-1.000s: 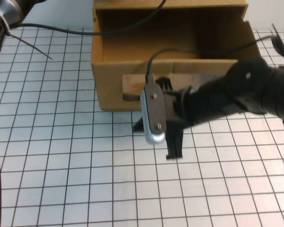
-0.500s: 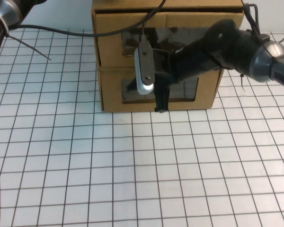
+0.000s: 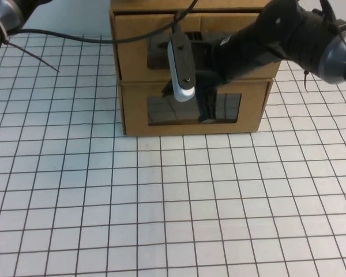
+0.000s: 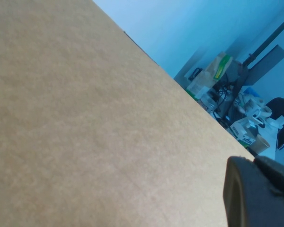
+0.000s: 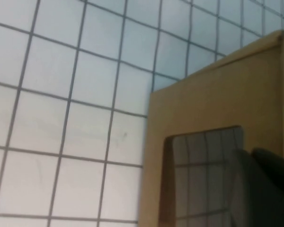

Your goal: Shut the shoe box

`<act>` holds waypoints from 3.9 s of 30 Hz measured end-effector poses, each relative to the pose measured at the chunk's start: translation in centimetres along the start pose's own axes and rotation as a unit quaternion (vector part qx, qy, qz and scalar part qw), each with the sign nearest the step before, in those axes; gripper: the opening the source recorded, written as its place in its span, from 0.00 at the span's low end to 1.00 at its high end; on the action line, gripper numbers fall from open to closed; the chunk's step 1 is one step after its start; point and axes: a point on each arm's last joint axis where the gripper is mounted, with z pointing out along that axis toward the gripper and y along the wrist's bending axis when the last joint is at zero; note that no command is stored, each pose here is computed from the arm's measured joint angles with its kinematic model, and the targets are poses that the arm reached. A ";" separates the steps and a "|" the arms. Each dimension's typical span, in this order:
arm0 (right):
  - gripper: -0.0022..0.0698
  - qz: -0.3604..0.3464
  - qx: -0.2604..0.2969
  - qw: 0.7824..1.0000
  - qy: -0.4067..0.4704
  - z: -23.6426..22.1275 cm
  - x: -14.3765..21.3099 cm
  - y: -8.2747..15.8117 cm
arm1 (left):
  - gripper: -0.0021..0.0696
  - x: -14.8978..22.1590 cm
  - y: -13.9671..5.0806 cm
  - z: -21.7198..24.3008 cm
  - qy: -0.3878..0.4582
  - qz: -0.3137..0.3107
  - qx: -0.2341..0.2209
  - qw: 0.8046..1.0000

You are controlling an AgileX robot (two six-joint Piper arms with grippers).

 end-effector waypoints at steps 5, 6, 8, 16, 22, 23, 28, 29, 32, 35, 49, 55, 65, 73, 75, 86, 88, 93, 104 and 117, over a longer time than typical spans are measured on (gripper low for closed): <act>0.01 -0.027 -0.011 1.000 0.010 -1.2 -1.9 0.4 | 0.02 -0.1 0.2 -0.3 0.000 -0.005 0.003 1.000; 0.01 -0.034 -0.015 0.999 0.013 -1.3 -2.3 0.7 | 0.02 -0.1 0.2 -0.4 0.000 -0.008 0.006 1.000; 0.01 -0.048 -0.018 0.998 0.019 -1.3 -3.1 1.3 | 0.02 -0.2 0.3 -0.6 -0.001 -0.012 0.008 1.000; 0.01 -0.071 -0.004 0.997 0.040 -1.5 -4.6 4.0 | 0.02 -0.3 0.4 -0.7 -0.002 -0.014 0.007 1.000; 0.01 -0.065 0.061 0.995 0.049 -0.8 -4.3 4.0 | 0.02 -0.3 0.4 -0.7 -0.004 -0.014 0.008 1.000; 0.01 -0.060 0.075 0.994 0.047 -0.7 -4.4 3.8 | 0.02 -0.3 0.4 -0.7 -0.006 -0.012 0.007 1.000; 0.01 -0.020 0.107 0.994 0.025 -0.8 -4.8 3.4 | 0.02 -0.5 0.5 -0.7 -0.012 -0.008 0.003 1.000; 0.01 -0.019 0.104 0.994 0.022 -0.9 -4.9 3.5 | 0.02 -0.5 0.5 -0.7 -0.012 -0.008 0.003 1.000; 0.01 -0.014 0.077 0.997 0.007 -1.5 -5.2 3.9 | 0.02 -0.4 0.5 -0.7 -0.011 -0.008 0.003 1.000; 0.01 -0.016 0.045 0.999 -0.001 -1.6 -5.3 4.4 | 0.02 -0.3 0.4 -0.7 -0.004 -0.010 0.009 1.000; 0.01 0.014 -0.062 0.998 -0.015 0.4 -4.7 6.3 | 0.02 -0.1 0.2 -0.7 0.006 -0.010 0.015 1.000; 0.01 0.031 -0.013 0.999 0.008 3.5 -3.2 5.9 | 0.02 -0.1 0.3 -0.7 0.008 -0.005 0.010 1.000; 0.01 -0.052 0.085 0.995 0.010 2.0 -6.5 6.5 | 0.02 0.0 0.4 -0.7 0.011 0.002 0.004 1.000; 0.01 -0.071 0.195 0.978 0.026 -2.2 -8.3 8.0 | 0.02 0.0 0.4 -0.7 0.012 0.003 0.003 1.000; 0.01 -0.063 0.251 0.965 0.041 -3.3 -7.9 7.1 | 0.02 0.0 0.4 -0.7 0.012 0.003 0.003 1.000; 0.01 0.055 0.319 0.942 0.085 -6.1 -1.7 3.6 | 0.02 0.0 0.5 -0.6 0.010 0.006 0.001 1.000; 0.01 0.077 0.314 0.943 0.077 -6.5 -0.9 2.7 | 0.02 0.0 0.6 -0.5 0.007 0.006 -0.001 1.000; 0.01 0.076 0.288 0.953 0.065 -6.6 -0.2 2.0 | 0.02 -0.2 0.6 -0.5 0.000 0.016 -0.006 1.000; 0.01 0.100 0.173 0.977 -0.070 -11.4 -5.4 4.1 | 0.02 -1.1 0.1 -3.0 0.055 0.109 -0.050 0.991; 0.01 0.425 0.344 0.828 -0.124 -29.5 -3.3 6.4 | 0.02 -5.2 -13.8 -13.7 0.096 0.261 -0.127 0.952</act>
